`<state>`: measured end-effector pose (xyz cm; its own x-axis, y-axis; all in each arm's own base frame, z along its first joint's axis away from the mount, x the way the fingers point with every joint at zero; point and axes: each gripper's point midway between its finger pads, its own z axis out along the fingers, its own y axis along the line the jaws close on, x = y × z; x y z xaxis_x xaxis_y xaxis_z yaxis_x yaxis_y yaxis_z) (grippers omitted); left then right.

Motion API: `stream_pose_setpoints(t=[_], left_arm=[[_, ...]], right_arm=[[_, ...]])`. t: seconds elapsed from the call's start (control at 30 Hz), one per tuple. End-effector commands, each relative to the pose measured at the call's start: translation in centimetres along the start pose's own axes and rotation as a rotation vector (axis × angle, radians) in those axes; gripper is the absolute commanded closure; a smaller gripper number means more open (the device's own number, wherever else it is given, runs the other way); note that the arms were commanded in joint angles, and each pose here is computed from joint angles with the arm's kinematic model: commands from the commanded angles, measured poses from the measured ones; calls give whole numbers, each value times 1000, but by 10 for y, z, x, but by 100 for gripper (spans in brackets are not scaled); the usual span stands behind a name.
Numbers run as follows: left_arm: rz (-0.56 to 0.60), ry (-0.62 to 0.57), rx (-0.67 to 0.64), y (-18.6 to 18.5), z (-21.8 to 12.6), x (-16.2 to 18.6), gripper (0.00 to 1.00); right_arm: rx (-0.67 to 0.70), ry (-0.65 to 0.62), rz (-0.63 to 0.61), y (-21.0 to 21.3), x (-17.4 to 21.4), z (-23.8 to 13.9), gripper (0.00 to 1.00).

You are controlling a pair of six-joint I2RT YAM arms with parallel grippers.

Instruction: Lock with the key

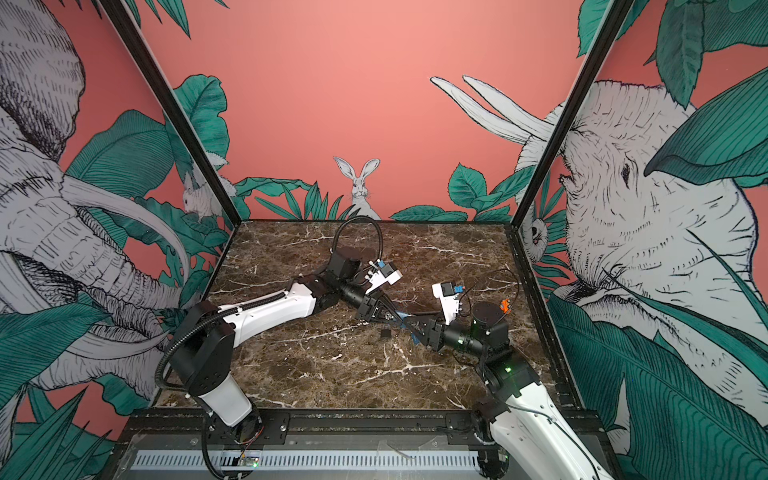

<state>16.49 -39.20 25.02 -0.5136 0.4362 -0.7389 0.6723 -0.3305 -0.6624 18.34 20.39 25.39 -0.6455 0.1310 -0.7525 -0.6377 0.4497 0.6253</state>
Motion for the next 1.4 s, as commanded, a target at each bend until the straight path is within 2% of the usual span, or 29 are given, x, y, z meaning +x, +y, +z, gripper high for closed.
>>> stream_pose_setpoints(t=[0.0,0.3,0.83,0.97,1.17,1.27,1.37], left_arm=[[126,-10,44,-33,-5,-19,100],[117,-8,41,-30,-4,-19,100],[121,-12,39,-30,-4,-21,100],[120,-13,35,-29,-3,-22,100],[108,-17,18,-24,-3,-23,100],[104,-19,11,-22,-4,-21,86],[106,-19,5,-23,-4,-19,78]], right_arm=[[-72,-52,-61,21,-20,-3,66],[-108,-43,-34,22,-15,-1,74],[-120,-23,-1,17,-9,5,79],[-128,-21,9,16,-7,6,84],[-135,-40,17,16,-7,5,100],[-87,-65,15,10,-9,3,100],[-43,-107,12,4,-14,-3,100]])
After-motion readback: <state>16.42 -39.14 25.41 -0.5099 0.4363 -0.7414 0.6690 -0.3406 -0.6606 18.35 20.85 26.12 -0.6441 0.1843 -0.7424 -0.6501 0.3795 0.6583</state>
